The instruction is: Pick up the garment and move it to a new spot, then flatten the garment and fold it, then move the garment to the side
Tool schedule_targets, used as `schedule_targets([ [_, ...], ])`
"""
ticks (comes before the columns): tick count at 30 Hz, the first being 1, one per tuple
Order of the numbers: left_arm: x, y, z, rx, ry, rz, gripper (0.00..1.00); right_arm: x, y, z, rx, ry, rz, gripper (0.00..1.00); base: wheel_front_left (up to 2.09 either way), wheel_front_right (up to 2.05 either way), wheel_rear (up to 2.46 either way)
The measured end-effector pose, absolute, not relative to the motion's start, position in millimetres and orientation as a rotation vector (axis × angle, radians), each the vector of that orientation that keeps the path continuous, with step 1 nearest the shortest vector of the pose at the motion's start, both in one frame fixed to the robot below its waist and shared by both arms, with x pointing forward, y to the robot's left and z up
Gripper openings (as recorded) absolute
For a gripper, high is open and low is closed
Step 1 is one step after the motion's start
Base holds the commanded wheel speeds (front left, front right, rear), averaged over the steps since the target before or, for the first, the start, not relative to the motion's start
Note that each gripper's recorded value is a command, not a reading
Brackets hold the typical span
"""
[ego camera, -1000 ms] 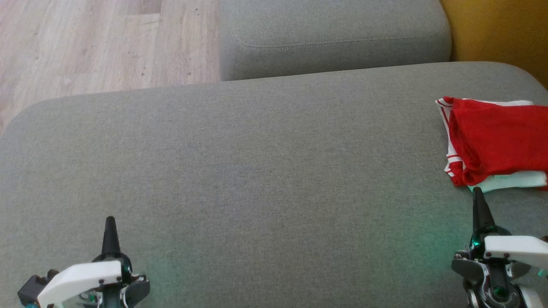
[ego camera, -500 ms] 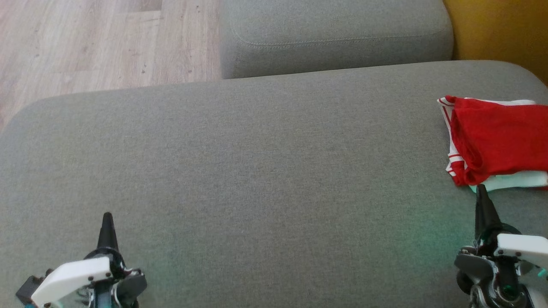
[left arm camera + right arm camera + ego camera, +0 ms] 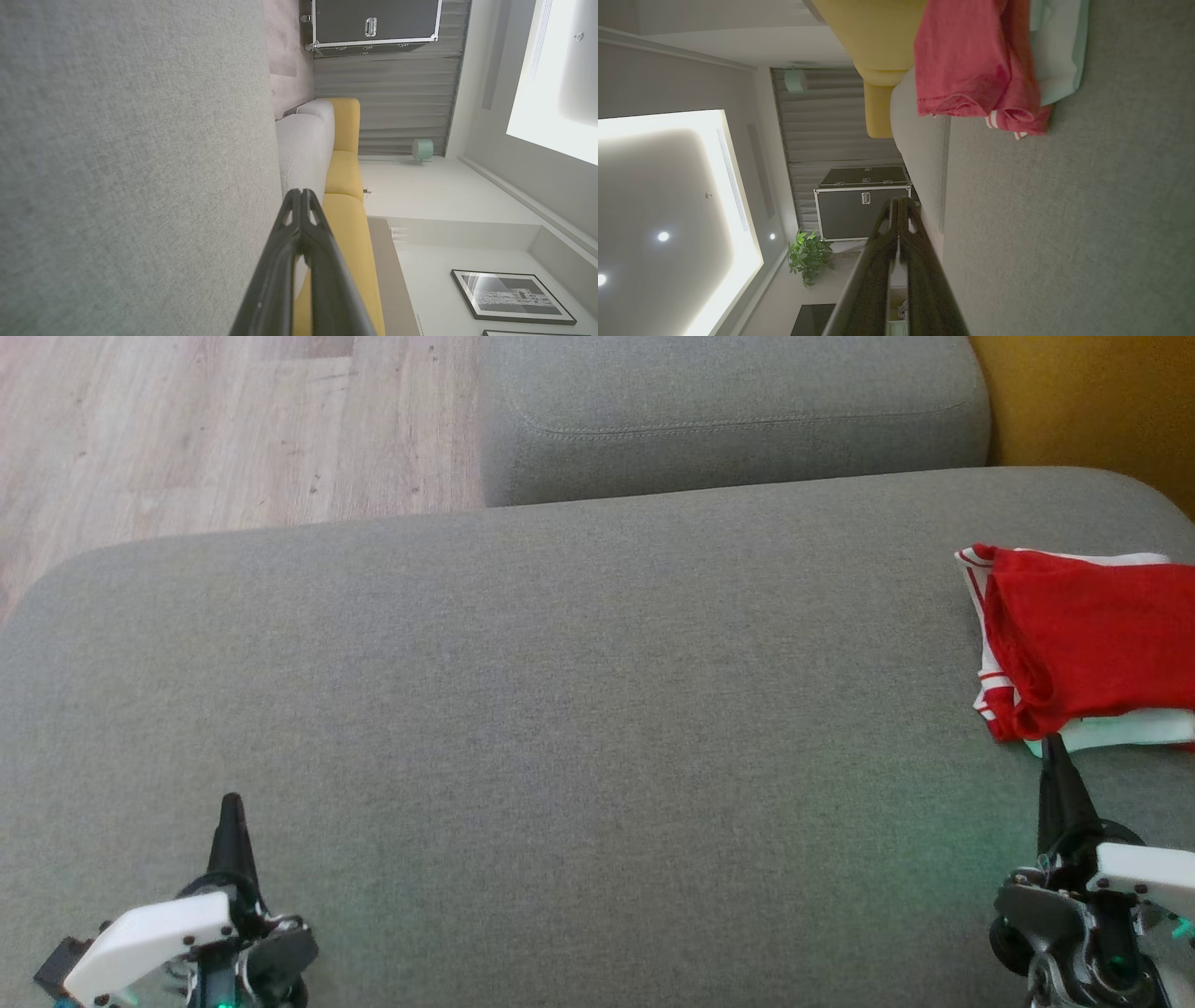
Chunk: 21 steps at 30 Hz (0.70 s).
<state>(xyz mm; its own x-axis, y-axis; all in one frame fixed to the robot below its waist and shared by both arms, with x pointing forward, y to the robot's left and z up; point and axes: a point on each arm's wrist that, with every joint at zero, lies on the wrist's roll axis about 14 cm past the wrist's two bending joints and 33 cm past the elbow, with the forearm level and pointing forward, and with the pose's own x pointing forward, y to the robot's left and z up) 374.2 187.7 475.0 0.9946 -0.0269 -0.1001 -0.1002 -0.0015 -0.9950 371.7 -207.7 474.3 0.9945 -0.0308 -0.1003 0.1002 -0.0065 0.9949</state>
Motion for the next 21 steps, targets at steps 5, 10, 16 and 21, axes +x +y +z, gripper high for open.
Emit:
schedule_targets([
  [5, 374.2, 187.7, 475.0, -1.572, 0.1, 0.058, 0.0, 371.8, -207.7, 474.4, 1.574, 0.054, -0.103, 0.0, 0.0, 0.0, 0.0],
  [10, 374.2, 187.8, 475.0, -1.572, 0.1, 0.058, 0.0, 371.9, -207.7, 474.6, 1.574, 0.054, -0.103, 0.0, 0.0, 0.0, 0.0],
  [16, 374.2, 187.9, 475.0, -1.572, 0.099, 0.058, 0.0, 372.0, -207.7, 474.6, 1.574, 0.054, -0.102, 0.0, 0.0, 0.0, 0.0],
  [21, 374.2, 187.9, 475.0, -1.572, 0.099, 0.058, 0.0, 372.0, -207.7, 474.6, 1.574, 0.054, -0.102, 0.0, 0.0, 0.0, 0.0],
])
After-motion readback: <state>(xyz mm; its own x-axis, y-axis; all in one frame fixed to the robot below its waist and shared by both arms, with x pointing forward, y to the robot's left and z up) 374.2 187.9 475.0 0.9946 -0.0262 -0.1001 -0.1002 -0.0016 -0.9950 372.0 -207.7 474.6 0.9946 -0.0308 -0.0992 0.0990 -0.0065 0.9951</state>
